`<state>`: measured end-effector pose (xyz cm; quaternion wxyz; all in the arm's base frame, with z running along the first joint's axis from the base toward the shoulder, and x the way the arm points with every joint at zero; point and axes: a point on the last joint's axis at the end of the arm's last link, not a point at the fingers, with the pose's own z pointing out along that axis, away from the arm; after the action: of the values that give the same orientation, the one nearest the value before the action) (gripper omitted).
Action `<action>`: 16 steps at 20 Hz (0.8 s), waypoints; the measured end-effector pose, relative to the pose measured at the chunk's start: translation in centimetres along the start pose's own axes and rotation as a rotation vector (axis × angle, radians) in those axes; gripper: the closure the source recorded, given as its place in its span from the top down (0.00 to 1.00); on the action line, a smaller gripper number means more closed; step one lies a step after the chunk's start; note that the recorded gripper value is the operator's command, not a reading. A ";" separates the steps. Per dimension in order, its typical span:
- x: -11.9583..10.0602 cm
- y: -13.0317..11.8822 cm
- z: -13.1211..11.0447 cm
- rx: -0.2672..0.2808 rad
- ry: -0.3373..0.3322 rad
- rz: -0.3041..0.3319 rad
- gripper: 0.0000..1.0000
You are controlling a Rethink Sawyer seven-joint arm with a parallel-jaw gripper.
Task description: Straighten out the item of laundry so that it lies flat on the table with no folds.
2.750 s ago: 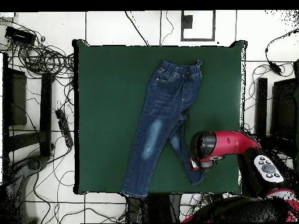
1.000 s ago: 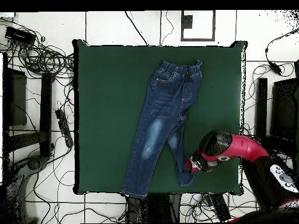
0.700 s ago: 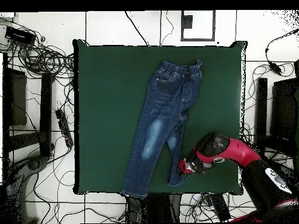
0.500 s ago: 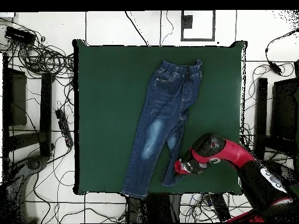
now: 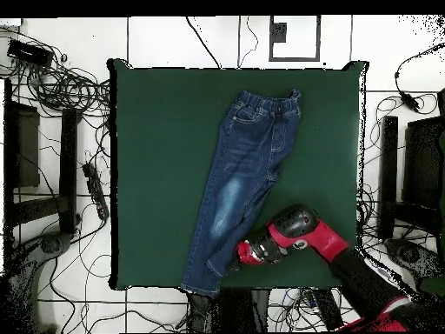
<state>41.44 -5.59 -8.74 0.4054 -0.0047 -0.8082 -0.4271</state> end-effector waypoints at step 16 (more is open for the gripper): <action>2.0 3.3 1.7 -0.235 -0.040 -0.149 0.00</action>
<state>40.14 -2.95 -5.67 0.3533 -0.0005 -0.7586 -0.5474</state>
